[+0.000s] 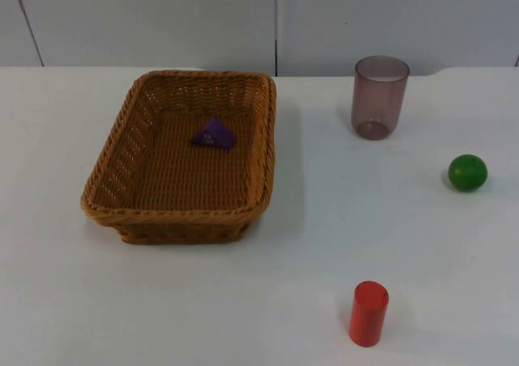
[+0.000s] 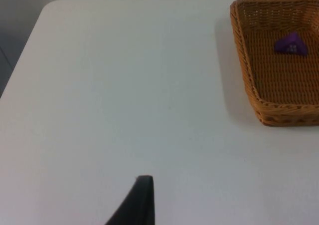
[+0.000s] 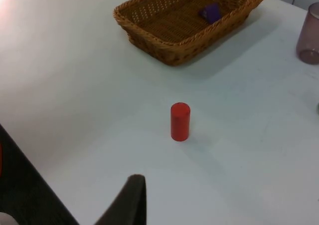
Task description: Pick up the basket with the left hand and place the triangular block into the basket with the right hand.
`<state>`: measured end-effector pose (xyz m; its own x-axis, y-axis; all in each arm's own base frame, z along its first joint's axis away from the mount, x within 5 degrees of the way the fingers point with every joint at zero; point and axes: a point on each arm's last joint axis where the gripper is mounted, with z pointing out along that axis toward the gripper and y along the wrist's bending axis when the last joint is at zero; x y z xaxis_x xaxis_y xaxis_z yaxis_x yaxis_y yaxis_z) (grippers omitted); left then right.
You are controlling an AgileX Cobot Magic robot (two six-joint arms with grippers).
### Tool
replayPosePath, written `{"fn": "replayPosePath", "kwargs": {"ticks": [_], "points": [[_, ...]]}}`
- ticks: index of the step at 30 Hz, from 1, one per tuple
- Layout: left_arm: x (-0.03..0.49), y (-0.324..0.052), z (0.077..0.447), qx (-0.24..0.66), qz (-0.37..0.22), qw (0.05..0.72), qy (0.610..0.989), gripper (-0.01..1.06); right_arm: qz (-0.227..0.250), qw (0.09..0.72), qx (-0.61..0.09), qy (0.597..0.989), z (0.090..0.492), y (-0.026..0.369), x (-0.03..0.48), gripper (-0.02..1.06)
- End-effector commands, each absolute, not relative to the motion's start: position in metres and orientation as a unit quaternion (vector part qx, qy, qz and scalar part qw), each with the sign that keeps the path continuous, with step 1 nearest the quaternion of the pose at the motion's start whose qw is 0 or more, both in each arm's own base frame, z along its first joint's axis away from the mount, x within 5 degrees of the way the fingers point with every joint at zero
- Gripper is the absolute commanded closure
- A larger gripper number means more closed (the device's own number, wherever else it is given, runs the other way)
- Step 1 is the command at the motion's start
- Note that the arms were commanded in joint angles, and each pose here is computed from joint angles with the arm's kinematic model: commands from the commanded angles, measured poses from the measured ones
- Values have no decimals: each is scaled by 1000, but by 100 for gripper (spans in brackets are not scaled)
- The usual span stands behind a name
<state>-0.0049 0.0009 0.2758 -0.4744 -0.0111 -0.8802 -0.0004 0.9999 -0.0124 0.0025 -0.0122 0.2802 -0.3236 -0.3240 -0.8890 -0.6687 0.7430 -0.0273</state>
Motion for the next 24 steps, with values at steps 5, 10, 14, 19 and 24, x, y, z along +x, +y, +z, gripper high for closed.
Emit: {"fn": "replayPosePath", "kwargs": {"ticks": [5,10,14,19,24], "points": [[-5,1,275,-2,-8,513,858,0,158,499,-281,805,281,-13,1,-1],[-5,1,275,-2,-8,513,858,0,108,512,-201,828,281,-13,-1,-1],[-5,1,275,-2,-8,513,858,0,60,520,-124,843,281,-12,-3,-1],[-5,1,275,-2,-8,513,858,0,8,523,-40,851,281,-11,-6,-1],[-5,1,275,-2,-8,513,858,0,-28,522,19,852,281,-11,-7,-1]]}}
